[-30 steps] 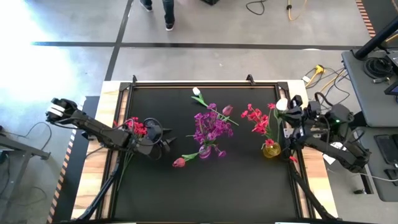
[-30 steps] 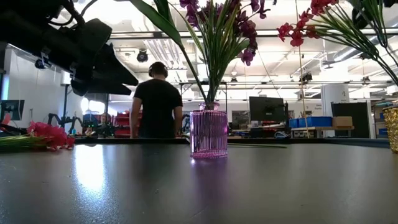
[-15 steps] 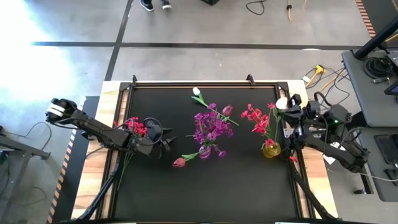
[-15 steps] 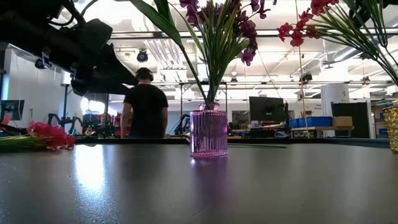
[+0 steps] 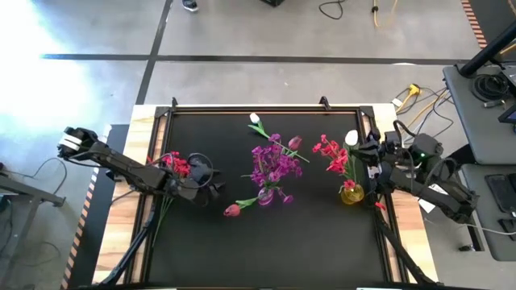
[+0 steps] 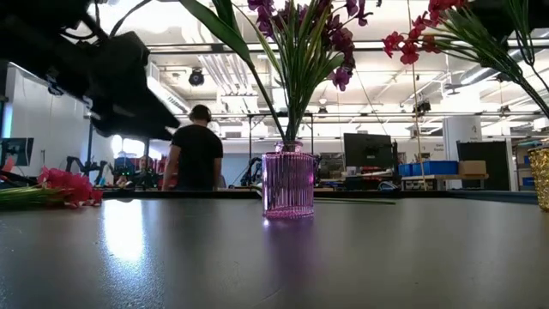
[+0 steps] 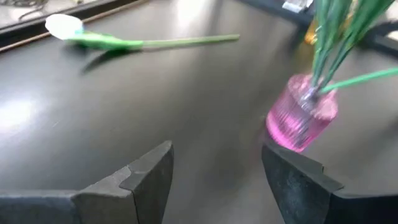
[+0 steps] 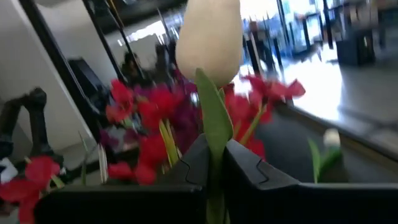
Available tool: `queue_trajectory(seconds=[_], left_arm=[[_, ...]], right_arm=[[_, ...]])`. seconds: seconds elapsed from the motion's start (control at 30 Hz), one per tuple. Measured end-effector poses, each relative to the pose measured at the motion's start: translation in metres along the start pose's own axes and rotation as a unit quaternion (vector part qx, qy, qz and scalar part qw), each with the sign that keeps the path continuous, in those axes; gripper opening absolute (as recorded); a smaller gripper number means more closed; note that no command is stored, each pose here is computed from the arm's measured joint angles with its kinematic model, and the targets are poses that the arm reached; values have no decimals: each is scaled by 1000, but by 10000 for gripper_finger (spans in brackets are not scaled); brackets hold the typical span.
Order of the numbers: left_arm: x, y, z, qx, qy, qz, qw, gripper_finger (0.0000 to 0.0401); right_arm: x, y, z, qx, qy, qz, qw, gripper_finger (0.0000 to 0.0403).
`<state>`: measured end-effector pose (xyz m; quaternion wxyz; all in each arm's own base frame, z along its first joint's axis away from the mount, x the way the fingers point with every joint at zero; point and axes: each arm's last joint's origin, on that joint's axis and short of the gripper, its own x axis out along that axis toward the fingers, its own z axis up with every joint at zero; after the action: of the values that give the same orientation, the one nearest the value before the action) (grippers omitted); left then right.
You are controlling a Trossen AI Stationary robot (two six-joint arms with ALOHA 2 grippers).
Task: Sort flowers into vase by color
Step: Put the right white flower into the yellow vase, then put the white flower into the yellow vase
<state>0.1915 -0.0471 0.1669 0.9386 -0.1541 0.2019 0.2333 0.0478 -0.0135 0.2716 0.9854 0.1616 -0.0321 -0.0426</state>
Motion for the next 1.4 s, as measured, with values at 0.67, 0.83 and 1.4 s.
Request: queue_trajectory(seconds=[0.67,0.83,1.4], left_arm=[[-40,30,16,15,-10,29,999,229],[-48,36,21,40,26,25,999,229],[-66,50,38,100,60,70,991,229]], right_arm=[[-27,34,75,76,276,-193,938,138],[-16,38,107,71,307,-227,921,168],[125,-14,165,-3,214,-296,931,224]])
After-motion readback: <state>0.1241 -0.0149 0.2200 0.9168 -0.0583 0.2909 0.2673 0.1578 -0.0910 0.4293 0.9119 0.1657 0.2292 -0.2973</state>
